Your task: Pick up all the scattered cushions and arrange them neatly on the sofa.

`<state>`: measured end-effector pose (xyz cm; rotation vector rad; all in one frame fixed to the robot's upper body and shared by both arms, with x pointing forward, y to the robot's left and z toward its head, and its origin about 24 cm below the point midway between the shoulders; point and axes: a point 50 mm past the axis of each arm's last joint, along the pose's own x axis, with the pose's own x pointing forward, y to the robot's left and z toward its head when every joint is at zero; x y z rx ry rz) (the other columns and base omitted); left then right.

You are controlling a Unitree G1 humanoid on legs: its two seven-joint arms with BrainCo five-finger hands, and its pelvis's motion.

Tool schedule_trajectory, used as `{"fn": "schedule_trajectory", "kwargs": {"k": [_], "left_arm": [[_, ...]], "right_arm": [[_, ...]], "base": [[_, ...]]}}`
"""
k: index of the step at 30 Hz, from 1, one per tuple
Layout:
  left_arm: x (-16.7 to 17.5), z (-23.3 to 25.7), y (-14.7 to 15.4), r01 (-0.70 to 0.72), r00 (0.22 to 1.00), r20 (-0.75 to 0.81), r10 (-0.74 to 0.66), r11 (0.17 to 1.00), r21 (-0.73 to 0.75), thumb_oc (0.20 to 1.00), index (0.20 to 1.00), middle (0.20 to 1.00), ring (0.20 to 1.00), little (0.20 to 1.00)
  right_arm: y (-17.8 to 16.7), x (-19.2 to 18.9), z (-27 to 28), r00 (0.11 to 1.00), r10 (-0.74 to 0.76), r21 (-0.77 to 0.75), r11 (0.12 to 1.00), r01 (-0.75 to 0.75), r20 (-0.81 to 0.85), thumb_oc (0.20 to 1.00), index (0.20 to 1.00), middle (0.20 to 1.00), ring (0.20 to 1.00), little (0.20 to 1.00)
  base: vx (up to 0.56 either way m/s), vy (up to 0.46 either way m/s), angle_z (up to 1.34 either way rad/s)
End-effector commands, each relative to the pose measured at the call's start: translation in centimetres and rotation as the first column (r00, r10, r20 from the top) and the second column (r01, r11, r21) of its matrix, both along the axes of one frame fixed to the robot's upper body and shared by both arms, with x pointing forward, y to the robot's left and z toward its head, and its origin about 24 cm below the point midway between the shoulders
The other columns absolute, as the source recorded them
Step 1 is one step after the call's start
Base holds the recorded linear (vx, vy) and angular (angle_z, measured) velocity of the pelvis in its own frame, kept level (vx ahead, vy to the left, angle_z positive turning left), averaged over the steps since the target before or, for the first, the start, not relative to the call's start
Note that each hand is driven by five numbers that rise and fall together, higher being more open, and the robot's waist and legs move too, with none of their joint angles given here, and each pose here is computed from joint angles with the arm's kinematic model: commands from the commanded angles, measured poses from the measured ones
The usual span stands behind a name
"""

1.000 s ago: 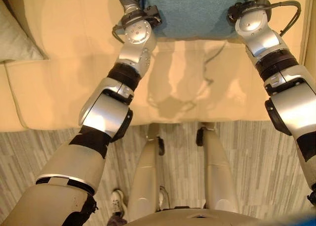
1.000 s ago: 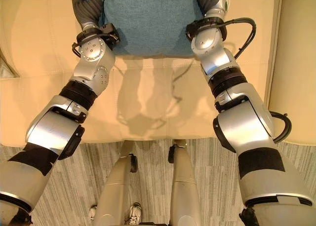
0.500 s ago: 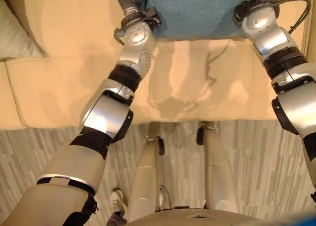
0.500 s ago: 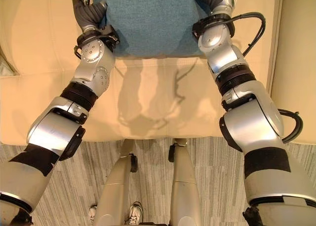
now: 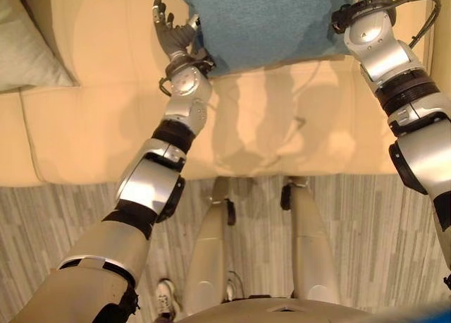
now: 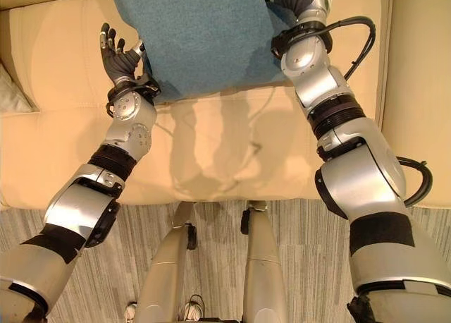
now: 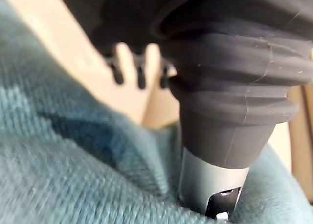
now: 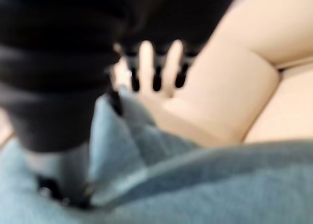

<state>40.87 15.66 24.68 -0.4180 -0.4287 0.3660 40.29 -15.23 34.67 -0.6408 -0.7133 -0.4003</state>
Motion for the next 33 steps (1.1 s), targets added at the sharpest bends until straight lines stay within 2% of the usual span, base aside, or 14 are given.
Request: {"fn": "schedule_trajectory", "kwargs": {"k": [1, 6, 12, 15, 17, 21, 28, 29, 31, 33], "left_arm": [[-0.3, 4.7, -1.9, 0.051, 0.985, 0.160, -0.068, 0.993, 0.106, 1.000, 1.000, 1.000, 1.000, 1.000], [-0.1, 5.1, -0.3, 0.005, 0.989, 0.143, -0.031, 0.983, 0.182, 1.000, 1.000, 1.000, 1.000, 1.000], [-0.3, 6.3, 2.8, -0.140, 0.985, 0.134, 0.110, 0.961, 0.238, 1.000, 1.000, 1.000, 1.000, 1.000], [-0.7, 7.4, 5.2, -0.271, 0.962, 0.134, 0.239, 0.898, 0.346, 1.000, 1.000, 1.000, 1.000, 1.000], [-1.2, 7.9, 7.0, -0.347, 0.938, 0.145, 0.315, 0.857, 0.382, 1.000, 1.000, 1.000, 1.000, 1.000], [-2.9, 8.2, 10.3, -0.439, 0.898, 0.210, 0.386, 0.807, 0.394, 1.000, 1.000, 1.000, 1.000, 1.000], [-4.8, 4.3, 11.8, -0.426, 0.903, 0.236, 0.358, 0.814, 0.396, 1.000, 1.000, 1.000, 1.000, 1.000], [-5.5, 1.8, 12.1, -0.388, 0.920, 0.208, 0.331, 0.839, 0.382, 1.000, 1.000, 1.000, 1.000, 1.000], [-5.9, 0.6, 12.5, -0.374, 0.927, 0.184, 0.327, 0.839, 0.394, 1.000, 1.000, 1.000, 1.000, 1.000], [-7.2, -4.1, 12.8, -0.307, 0.949, 0.088, 0.302, 0.830, 0.465, 1.000, 1.000, 1.000, 1.000, 1.000]], "right_arm": [[4.7, -1.6, 2.8, 0.975, 0.181, -0.076, 0.982, -0.172, 0.130, 1.000, 1.000, 1.000, 1.000, 1.000], [4.7, -1.7, 2.9, 0.972, 0.194, -0.069, 0.980, -0.187, 0.133, 1.000, 1.000, 1.000, 1.000, 1.000], [4.2, -1.7, 2.7, 0.976, 0.170, -0.094, 0.983, -0.158, 0.139, 1.000, 1.000, 1.000, 1.000, 1.000], [2.7, -1.3, 2.7, 0.990, 0.031, -0.183, 0.983, -0.005, 0.137, 1.000, 1.000, 1.000, 1.000, 1.000], [1.6, -1.2, 2.9, 0.989, -0.046, -0.191, 0.979, 0.073, 0.144, 1.000, 1.000, 1.000, 1.000, 1.000], [-0.1, -1.5, 2.7, 0.984, -0.092, -0.174, 0.978, 0.118, 0.155, 1.000, 1.000, 1.000, 1.000, 1.000], [-4.4, -2.4, -0.2, 0.983, -0.140, -0.195, 0.967, 0.162, 0.121, 1.000, 1.000, 1.000, 1.000, 1.000], [-5.7, -2.8, -2.2, 0.985, -0.152, -0.213, 0.963, 0.167, 0.085, 1.000, 1.000, 1.000, 1.000, 1.000], [-6.6, -3.1, -3.1, 0.984, -0.166, -0.226, 0.958, 0.178, 0.071, 1.000, 1.000, 1.000, 1.000, 1.000], [-8.5, -4.0, -7.8, 0.984, -0.173, -0.237, 0.958, 0.162, -0.030, 1.000, 1.000, 1.000, 1.000, 1.000]], "base": [[0.00, 0.000, 0.00], [0.00, 0.000, 0.00], [0.00, 0.000, 0.00], [0.00, 0.000, 0.00], [0.00, 0.000, 0.00], [0.00, 0.009, 0.00], [0.00, 0.005, 0.05], [0.02, 0.025, 0.11], [0.02, 0.029, 0.07], [0.04, 0.038, 0.02]]}}
